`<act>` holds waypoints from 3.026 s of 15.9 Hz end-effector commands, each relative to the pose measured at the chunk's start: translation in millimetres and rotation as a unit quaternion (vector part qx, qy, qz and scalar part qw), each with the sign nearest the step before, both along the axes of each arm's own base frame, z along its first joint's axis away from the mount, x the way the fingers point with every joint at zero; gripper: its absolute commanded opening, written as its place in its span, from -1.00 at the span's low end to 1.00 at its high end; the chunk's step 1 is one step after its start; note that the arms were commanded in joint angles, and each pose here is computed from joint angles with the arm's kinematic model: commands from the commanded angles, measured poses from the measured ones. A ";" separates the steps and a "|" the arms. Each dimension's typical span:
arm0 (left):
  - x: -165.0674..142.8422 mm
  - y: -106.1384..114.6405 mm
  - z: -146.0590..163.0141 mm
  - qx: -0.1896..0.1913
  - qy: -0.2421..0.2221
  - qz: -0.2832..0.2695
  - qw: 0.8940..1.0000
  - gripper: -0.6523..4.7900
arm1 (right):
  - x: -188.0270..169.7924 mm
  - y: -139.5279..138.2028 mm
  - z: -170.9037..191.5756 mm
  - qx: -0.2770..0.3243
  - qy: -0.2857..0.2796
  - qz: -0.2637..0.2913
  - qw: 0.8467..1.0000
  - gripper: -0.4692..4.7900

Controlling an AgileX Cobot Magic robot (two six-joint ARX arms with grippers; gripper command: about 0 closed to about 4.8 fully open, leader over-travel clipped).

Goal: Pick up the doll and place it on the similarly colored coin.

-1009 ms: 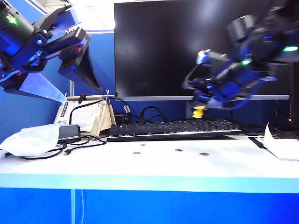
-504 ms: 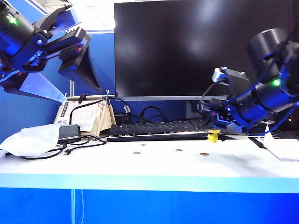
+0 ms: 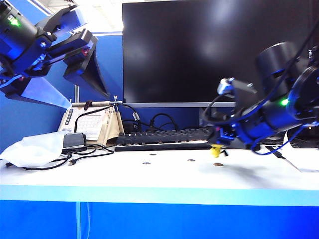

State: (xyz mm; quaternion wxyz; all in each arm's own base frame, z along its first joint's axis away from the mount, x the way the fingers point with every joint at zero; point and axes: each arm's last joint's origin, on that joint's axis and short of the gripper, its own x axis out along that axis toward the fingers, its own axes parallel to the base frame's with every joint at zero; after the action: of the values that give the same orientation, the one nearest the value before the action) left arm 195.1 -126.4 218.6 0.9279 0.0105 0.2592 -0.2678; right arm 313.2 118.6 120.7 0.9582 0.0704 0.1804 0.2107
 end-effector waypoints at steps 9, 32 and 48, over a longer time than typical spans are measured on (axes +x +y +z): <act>-3.1 -4.3 -0.1 -0.002 0.003 -0.010 1.000 1.00 | 12.4 2.7 -3.1 -0.006 -0.015 -0.017 1.000 -0.43; -6.6 -8.2 -1.6 0.001 0.007 -0.021 1.000 1.00 | 12.1 1.4 -21.1 -0.047 0.019 -0.023 0.998 0.27; -6.1 -7.7 -1.2 0.010 -0.002 -0.025 1.000 1.00 | -62.7 -35.1 101.8 0.000 -0.082 -0.130 0.988 0.47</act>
State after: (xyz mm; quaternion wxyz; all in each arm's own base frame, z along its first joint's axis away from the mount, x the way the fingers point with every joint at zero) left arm 189.0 -134.3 216.7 0.9197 0.0264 0.2649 -0.2887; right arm 261.9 88.4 222.8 0.9871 0.0741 0.0927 0.1073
